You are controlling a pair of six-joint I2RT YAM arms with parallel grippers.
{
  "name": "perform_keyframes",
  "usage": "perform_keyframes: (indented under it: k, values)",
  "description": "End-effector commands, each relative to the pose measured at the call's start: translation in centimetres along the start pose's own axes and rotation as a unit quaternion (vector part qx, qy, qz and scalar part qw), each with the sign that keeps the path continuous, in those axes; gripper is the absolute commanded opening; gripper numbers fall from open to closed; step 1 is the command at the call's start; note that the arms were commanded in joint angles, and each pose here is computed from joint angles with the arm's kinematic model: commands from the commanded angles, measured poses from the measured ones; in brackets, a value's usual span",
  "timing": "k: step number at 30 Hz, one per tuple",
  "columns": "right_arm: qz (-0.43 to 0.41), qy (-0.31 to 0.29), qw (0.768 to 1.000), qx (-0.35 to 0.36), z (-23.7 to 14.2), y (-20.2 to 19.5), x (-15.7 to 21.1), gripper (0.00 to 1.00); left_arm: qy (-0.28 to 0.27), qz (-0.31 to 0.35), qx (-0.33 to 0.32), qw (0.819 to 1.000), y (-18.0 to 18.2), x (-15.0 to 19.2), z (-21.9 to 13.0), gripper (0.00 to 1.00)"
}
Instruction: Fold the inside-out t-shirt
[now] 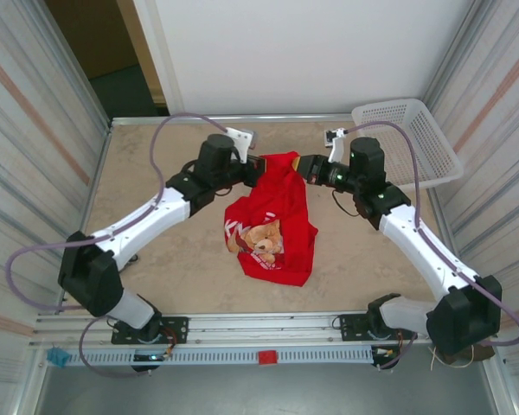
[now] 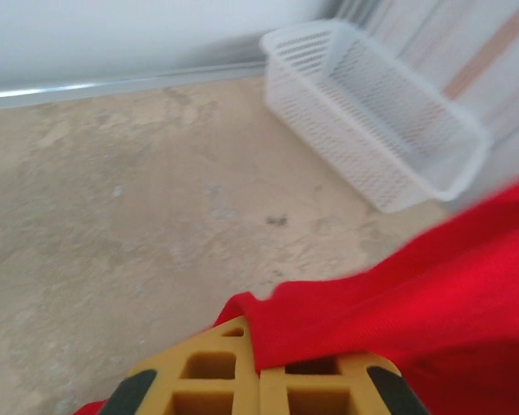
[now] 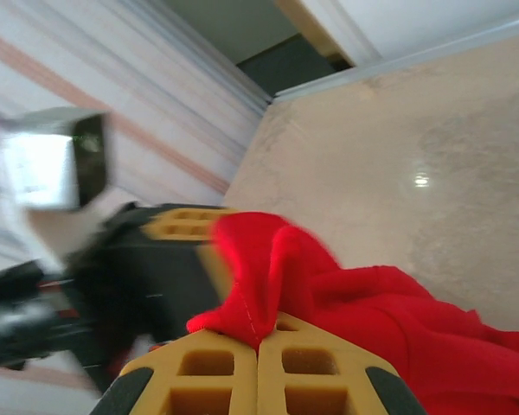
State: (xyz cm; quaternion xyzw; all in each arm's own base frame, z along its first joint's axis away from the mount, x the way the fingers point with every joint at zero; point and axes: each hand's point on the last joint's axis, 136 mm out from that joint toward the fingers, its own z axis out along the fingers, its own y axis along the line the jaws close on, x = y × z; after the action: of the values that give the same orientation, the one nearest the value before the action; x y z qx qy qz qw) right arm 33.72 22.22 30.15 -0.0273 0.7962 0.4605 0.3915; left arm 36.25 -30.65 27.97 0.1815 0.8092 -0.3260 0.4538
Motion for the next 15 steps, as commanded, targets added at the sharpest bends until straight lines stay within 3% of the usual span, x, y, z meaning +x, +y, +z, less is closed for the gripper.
perform_keyframes:
  k: [1, 2, 3, 5, 6, 15]
  values:
    - [0.013, -0.003, 0.999, 0.029, 1.8, -3.2, -0.1, 0.00, -0.044, -0.015, 0.163, 0.986, -5.4, -3.3, -4.6, 0.00]
    - [0.020, 0.002, 0.999, 0.030, 2.5, -3.8, -0.1, 0.00, -0.051, -0.029, 0.196, 0.979, -6.0, -3.8, -5.3, 0.00]
    - [0.026, 0.007, 0.999, 0.029, 3.2, -4.1, -0.1, 0.09, -0.058, -0.042, 0.226, 0.971, -6.5, -4.2, -5.8, 0.00]
    - [0.036, 0.022, 0.999, 0.029, 4.3, -4.5, 0.1, 0.38, -0.065, -0.072, 0.268, 0.958, -7.1, -4.7, -6.3, 0.00]
    - [0.040, 0.028, 0.998, 0.032, 4.4, -4.7, 0.2, 0.48, -0.071, -0.083, 0.282, 0.953, -7.1, -5.0, -6.4, 0.00]
    - [0.040, -0.023, 0.995, 0.090, -2.6, -2.4, 1.1, 0.58, -0.085, -0.103, 0.311, 0.941, -7.0, -5.1, -5.6, 0.00]
